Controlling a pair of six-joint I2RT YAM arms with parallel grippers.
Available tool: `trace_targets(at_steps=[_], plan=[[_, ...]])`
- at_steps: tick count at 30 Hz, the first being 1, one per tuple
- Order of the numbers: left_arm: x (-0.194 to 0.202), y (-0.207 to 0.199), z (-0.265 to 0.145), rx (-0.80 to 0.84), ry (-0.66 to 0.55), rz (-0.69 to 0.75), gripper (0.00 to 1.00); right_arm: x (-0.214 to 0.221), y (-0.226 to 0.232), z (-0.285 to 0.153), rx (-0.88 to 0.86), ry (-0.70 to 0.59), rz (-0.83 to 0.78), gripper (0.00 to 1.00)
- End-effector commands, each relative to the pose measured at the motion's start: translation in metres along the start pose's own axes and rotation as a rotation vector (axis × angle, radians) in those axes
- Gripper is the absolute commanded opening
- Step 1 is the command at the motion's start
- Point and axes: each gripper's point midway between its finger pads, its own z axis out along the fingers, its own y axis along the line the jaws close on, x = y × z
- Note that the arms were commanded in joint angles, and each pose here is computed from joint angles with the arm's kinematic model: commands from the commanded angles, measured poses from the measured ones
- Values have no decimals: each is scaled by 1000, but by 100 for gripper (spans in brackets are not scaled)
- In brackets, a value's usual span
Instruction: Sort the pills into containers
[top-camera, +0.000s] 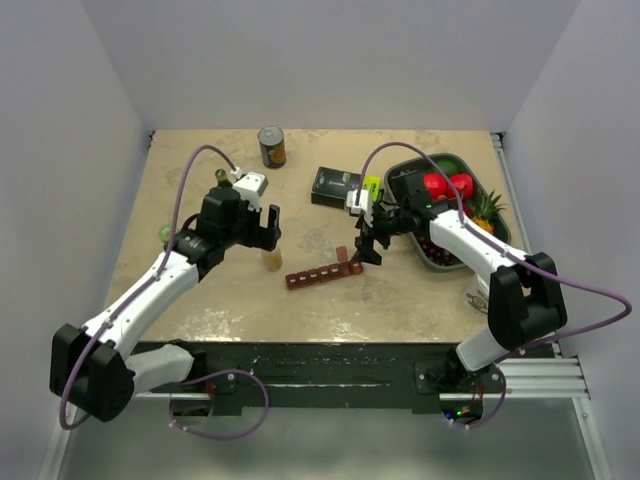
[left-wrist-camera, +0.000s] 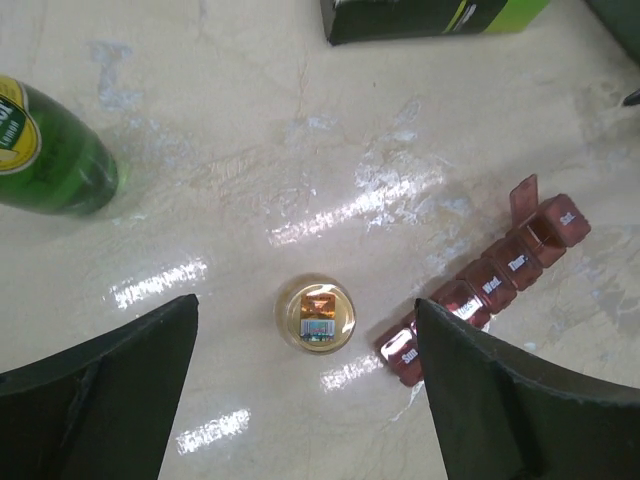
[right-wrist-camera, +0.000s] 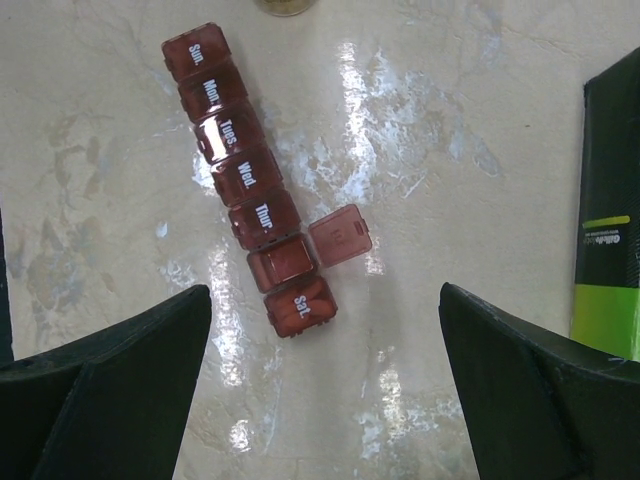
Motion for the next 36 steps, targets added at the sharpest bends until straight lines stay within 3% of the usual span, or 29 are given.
trace_targets(at_steps=[1,9,15,25,36], plan=[[-26,2,-13,23,-156,11,94,-8,12,11,-34,-7,-79,99],[-14,10,-19,11,-161,-30,99,-52,25,17,-13,-35,-218,99],[-6,20,-26,-36,-171,-48,99,-91,28,15,-40,-63,-208,99],[-10,77,-74,-358,-337,-75,99,-127,51,72,-14,39,-155,99],[-18,106,-112,-547,-445,-151,99,-169,64,129,80,83,-127,99]])
